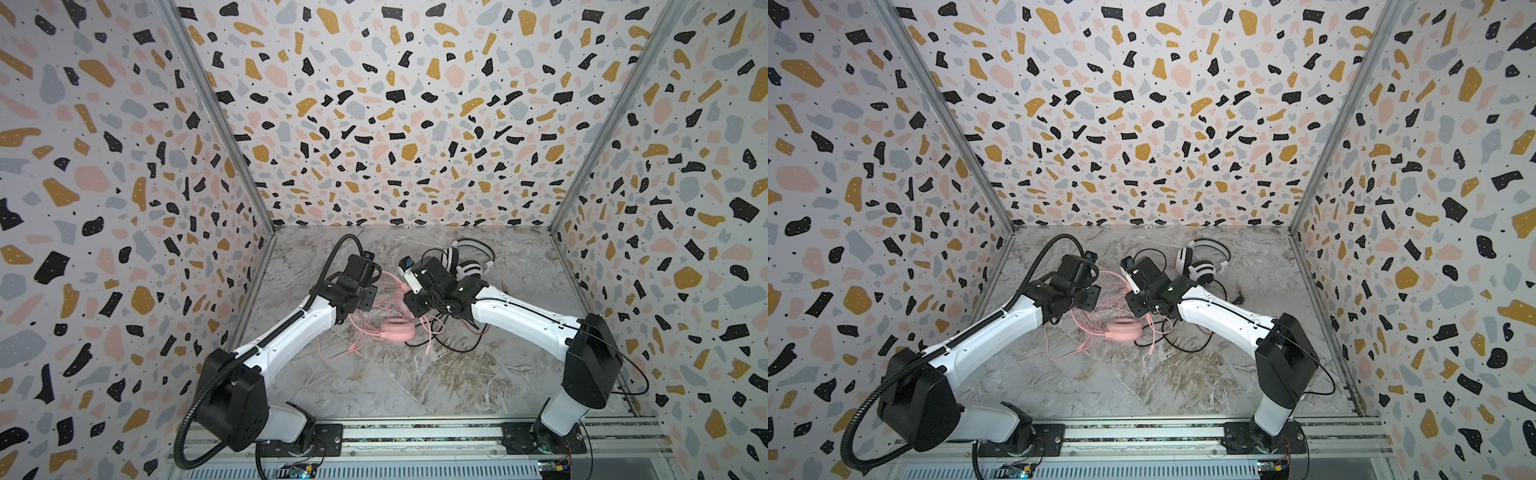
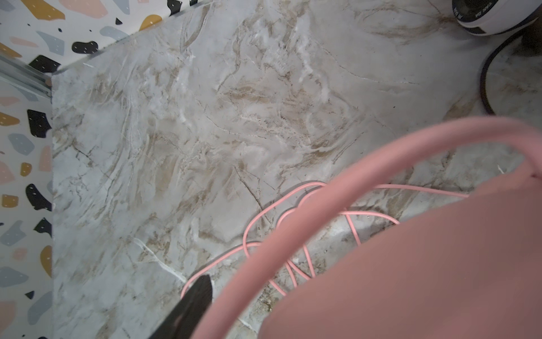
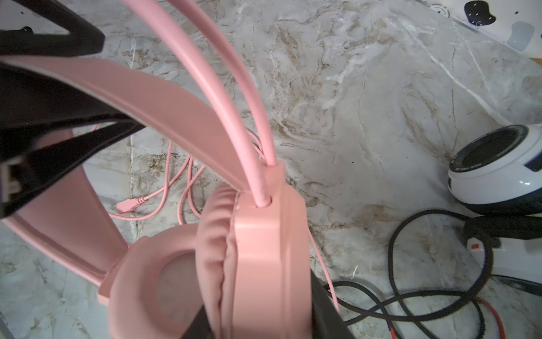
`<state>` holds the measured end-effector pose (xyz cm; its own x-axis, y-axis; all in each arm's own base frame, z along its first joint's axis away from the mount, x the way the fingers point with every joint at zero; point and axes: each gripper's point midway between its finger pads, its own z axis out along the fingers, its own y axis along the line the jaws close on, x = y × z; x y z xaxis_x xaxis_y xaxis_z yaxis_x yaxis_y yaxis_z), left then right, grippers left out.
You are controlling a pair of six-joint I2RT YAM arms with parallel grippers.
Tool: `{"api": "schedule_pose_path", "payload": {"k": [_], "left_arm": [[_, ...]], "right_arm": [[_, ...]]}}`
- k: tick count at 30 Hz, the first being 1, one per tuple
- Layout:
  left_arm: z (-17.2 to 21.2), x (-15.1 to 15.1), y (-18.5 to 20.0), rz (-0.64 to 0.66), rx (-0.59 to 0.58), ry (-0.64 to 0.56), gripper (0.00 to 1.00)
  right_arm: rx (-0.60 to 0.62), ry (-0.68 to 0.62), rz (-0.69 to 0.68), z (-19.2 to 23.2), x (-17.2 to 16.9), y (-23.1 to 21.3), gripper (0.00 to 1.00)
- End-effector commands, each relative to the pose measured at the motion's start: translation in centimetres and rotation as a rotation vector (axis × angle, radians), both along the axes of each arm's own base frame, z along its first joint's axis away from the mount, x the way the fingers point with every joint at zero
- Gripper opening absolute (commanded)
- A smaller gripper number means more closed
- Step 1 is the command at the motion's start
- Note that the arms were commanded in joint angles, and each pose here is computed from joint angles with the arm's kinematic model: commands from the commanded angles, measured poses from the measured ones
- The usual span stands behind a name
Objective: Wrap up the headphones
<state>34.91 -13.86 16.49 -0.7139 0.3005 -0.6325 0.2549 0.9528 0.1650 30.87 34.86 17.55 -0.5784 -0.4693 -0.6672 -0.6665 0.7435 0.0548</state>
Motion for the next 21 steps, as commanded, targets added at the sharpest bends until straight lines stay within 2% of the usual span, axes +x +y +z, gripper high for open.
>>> {"api": "schedule_pose_path", "payload": {"k": [1,3,6,8,10,14,16,21], "left_arm": [[2.5,0.6,-0.4,0.006,-0.046,-0.071,0.35],[2.8,0.6,-0.3,0.013,-0.049,-0.082,0.24],[3.0,0.7,-0.1,0.026,-0.045,-0.092,0.14],[3.0,0.8,0.2,0.044,-0.039,-0.095,0.0],[3.3,0.9,0.3,0.06,-0.04,-0.105,0.0],[4.0,1.0,0.6,0.081,-0.058,-0.138,0.0],[4.4,1.1,0.9,0.104,-0.064,-0.162,0.0],[5.4,1.1,2.4,0.176,-0.095,-0.209,0.0]], "right_arm": [[0.096,-0.056,0.017,3.6,0.1,0.8,0.37],[0.091,-0.049,0.016,3.3,0.1,0.8,0.37],[0.104,-0.046,0.026,3.5,0.0,1.0,0.39],[0.114,-0.051,0.037,3.7,-0.2,1.1,0.41],[0.118,-0.05,0.067,3.7,-0.6,1.2,0.45],[0.133,-0.043,0.059,3.5,-0.3,-0.3,0.67],[0.171,-0.056,0.049,4.3,-0.2,-1.0,0.73],[0.317,-0.146,0.038,8.1,-0.2,-3.5,0.8]]}}
